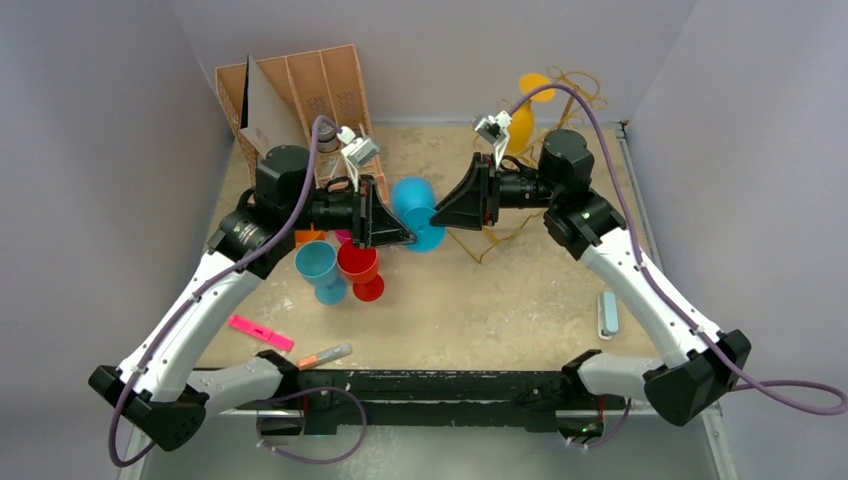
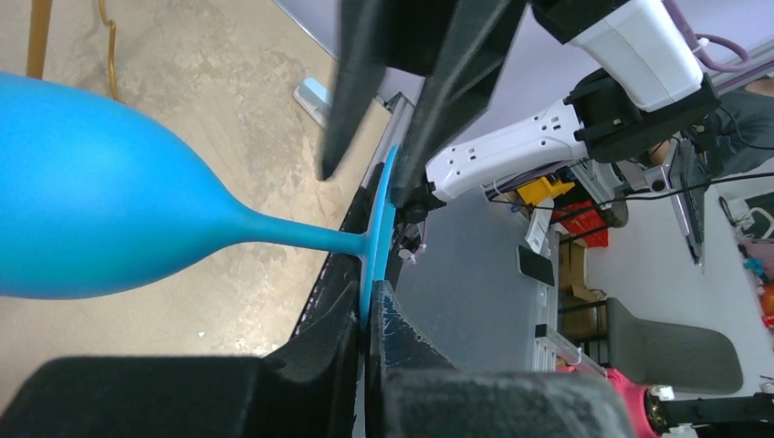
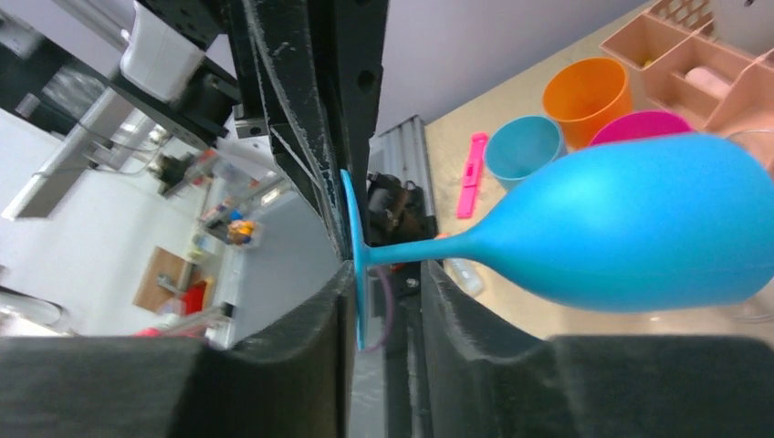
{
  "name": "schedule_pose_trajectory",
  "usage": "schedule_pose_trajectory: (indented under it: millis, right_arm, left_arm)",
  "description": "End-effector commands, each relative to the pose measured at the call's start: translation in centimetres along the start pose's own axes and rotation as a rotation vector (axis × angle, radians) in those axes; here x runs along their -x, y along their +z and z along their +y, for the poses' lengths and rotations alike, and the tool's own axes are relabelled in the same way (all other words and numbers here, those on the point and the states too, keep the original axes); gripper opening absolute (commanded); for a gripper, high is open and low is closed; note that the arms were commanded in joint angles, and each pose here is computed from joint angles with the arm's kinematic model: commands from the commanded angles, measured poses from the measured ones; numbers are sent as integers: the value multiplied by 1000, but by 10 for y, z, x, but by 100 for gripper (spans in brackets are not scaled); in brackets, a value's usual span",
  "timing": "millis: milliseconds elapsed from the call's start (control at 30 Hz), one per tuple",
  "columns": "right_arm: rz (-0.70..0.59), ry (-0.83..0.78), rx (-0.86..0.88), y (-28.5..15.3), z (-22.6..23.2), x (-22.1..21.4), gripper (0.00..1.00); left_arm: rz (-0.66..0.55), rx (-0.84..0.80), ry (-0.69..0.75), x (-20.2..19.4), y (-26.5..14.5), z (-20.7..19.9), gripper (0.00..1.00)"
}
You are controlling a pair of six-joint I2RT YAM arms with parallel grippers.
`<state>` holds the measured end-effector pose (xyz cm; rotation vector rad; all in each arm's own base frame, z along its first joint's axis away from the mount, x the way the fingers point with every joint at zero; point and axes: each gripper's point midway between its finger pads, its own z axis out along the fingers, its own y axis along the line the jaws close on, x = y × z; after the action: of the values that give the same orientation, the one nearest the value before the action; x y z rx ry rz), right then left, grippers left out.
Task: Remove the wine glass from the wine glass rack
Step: Place the wine glass at the center of the board.
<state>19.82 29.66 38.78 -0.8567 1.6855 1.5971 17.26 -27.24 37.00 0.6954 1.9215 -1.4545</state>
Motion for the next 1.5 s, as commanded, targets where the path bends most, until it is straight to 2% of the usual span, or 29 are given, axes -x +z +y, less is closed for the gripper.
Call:
schedule_pose_trajectory:
  millis: [0, 67, 167, 367, 500, 600, 667, 767, 967, 1200, 1300, 1467]
  right_arm:
    - [-23, -22, -2, -1, 0, -1, 45]
    - [-23, -8, 32, -1, 5, -4, 56]
    - [-44, -8, 57, -3, 11, -7, 63]
    - [-79, -32, 85, -6, 27, -12, 64]
    - [-97, -5, 48, -2, 21, -15, 63]
    - [-95, 11, 56, 5, 23, -17, 57]
    - [-85, 15, 71, 9, 26, -18, 45]
    - [-80, 19, 73, 14, 27, -18, 40]
    - [-90, 36, 89, 20, 29, -14, 15]
    - [-98, -1, 96, 18, 36, -12, 11]
    - [-99, -32, 128, 17, 42, -14, 0]
    - [-92, -78, 181, 16, 53, -19, 0]
  left_arm:
    - [-101, -54, 168, 18, -17, -32, 0]
    - [-122, -45, 188, 20, -20, -33, 0]
    - [-146, -32, 205, 22, -23, -34, 0]
    - [-143, -23, 205, 22, -20, -29, 0]
    - [-143, -39, 206, 24, -18, -31, 0]
    - [-148, -36, 205, 25, -19, -31, 0]
    - [-146, -30, 198, 24, -18, -30, 0]
    - [-122, -14, 175, 22, -17, -26, 0]
    - [-126, 3, 177, 22, -16, -23, 0]
    - [-118, 5, 176, 19, -15, -22, 0]
    - [-118, 4, 177, 19, -16, -22, 0]
    - [-117, -1, 171, 18, -15, -23, 0]
